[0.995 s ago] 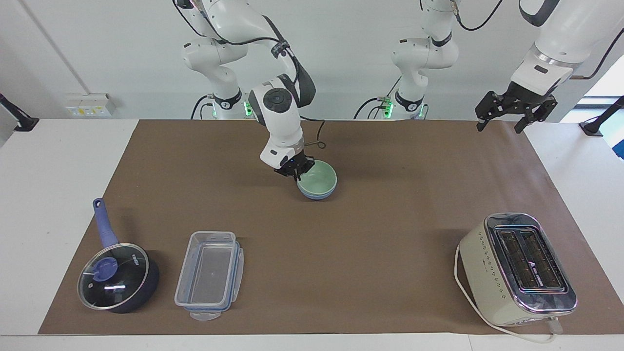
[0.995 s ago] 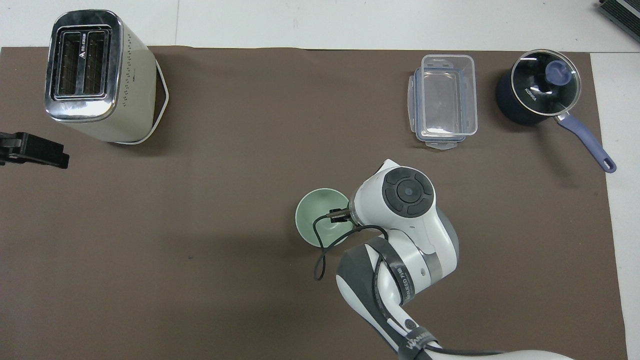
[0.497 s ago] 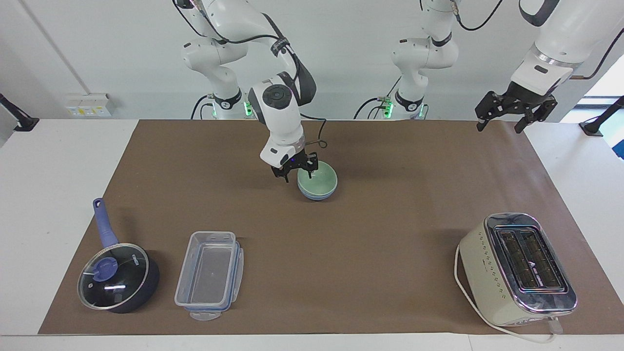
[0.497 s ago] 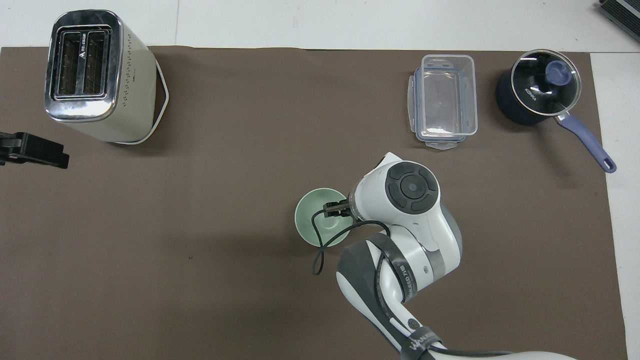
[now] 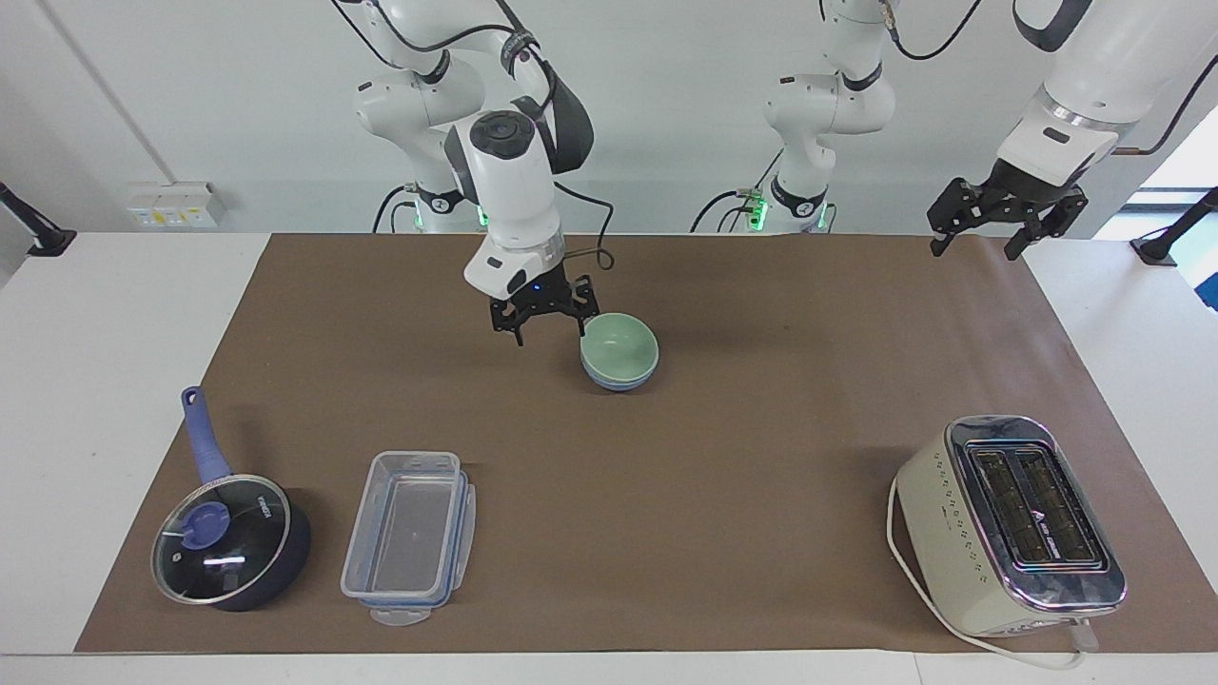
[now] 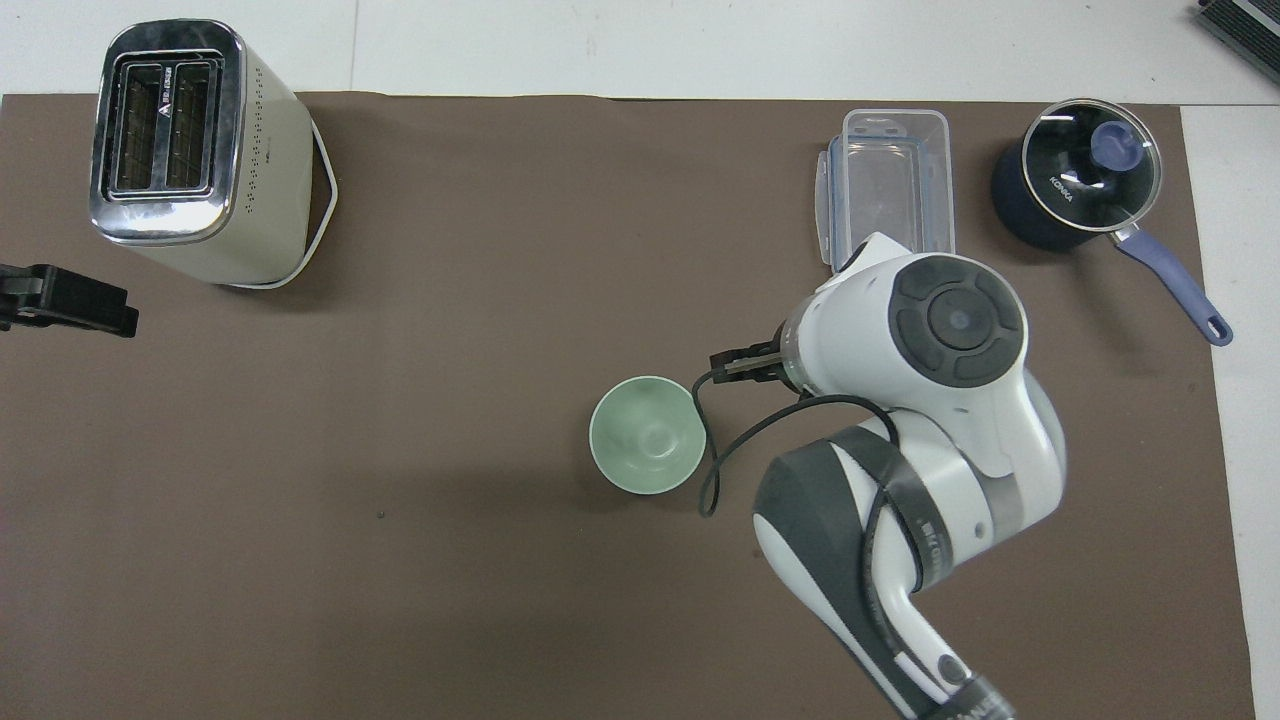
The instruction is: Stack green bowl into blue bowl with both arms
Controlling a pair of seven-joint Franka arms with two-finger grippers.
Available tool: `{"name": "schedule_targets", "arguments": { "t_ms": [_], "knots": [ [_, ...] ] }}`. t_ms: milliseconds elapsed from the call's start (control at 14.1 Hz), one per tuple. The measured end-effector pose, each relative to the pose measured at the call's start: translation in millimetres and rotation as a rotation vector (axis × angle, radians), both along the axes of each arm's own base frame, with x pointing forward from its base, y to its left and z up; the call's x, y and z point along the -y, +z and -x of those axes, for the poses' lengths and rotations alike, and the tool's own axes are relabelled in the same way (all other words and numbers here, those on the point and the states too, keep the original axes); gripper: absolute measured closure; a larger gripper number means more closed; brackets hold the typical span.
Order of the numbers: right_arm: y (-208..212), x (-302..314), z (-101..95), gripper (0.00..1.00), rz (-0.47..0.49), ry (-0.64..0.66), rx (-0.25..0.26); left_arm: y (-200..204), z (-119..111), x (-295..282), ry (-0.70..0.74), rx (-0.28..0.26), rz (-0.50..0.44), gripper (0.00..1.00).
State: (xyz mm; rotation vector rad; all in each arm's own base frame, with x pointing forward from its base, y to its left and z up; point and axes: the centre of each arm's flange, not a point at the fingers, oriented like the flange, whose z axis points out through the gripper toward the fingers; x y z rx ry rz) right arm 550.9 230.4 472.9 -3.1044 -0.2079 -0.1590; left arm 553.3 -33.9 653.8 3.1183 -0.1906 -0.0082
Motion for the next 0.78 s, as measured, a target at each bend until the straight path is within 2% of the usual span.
{"name": "schedule_targets", "arguments": {
  "t_ms": [213,426,569,782],
  "knots": [
    [35.6,72.1,-24.1,0.00,0.032,0.030,0.004,0.0,0.0,0.0,0.000,0.000,0.000,0.00],
    [67.3,143.8,-35.3,0.00,0.050,0.054,-0.004,0.0,0.0,0.0,0.000,0.000,0.000,0.00],
    [82.8,178.9,-32.6,0.00,0.056,0.037,-0.026,0.0,0.0,0.0,0.000,0.000,0.000,0.00],
    [108.2,213.1,-17.3,0.00,0.059,0.008,-0.054,0.0,0.0,0.0,0.000,0.000,0.000,0.00]
  ]
}}
